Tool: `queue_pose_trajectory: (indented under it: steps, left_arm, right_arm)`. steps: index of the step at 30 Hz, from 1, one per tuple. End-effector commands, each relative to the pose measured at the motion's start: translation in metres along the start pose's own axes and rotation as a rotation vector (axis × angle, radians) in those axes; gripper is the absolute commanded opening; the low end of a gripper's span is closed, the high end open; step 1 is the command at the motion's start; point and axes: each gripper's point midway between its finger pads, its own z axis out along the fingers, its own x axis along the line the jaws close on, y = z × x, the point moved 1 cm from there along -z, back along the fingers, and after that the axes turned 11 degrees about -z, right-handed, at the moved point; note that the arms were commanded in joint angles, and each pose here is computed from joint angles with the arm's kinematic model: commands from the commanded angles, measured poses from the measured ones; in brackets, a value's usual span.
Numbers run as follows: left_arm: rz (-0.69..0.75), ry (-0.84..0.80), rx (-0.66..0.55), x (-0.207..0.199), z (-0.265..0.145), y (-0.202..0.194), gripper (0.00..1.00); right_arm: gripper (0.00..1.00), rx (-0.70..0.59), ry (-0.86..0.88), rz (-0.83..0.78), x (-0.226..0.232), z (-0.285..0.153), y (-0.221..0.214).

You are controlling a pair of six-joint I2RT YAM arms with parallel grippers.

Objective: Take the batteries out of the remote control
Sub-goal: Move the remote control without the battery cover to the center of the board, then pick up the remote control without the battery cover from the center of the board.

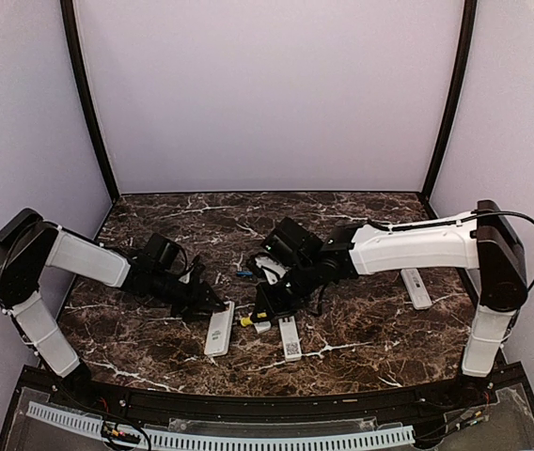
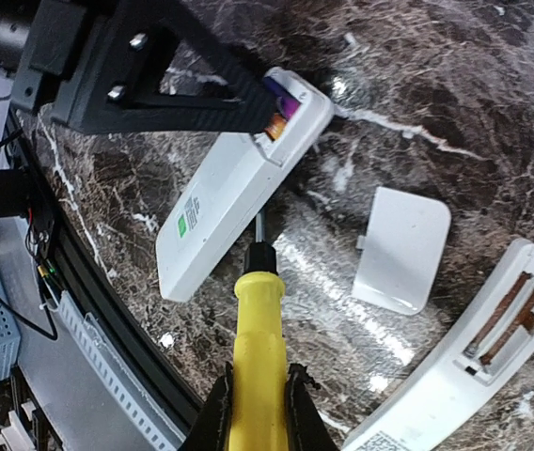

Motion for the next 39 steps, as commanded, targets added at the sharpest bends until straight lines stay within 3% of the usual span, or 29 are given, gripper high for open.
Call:
queue_pose_trajectory:
  steps: [1, 11, 21, 30, 39]
  left_arm:
    - [0.056, -0.021, 0.036, -0.015, 0.010, -0.001, 0.46]
    - [0.199, 0.084, -0.042, -0.022, -0.004, 0.009, 0.50]
    - [0.376, 0.155, -0.122, -0.022, -0.036, -0.006, 0.73]
    - [0.316, 0.293, -0.190, -0.007, -0.031, -0.023, 0.80]
    - [0.278, 0.362, -0.168, -0.002, -0.002, -0.048, 0.83]
  right_arm:
    - [0.00, -0.055, 0.098, -0.059, 0.033, -0.010, 0.010]
    - [0.00, -0.066, -0.059, 0.002, 0.006, -0.027, -0.001]
    - [0.00, -0.077, -0.148, -0.006, -0.007, -0.048, -0.007]
    - [0.00, -0.143, -0.200, 0.037, -0.016, -0.057, 0.008]
    - [0.00, -0.200, -0.218, 0.057, -0.024, -0.067, 0.015]
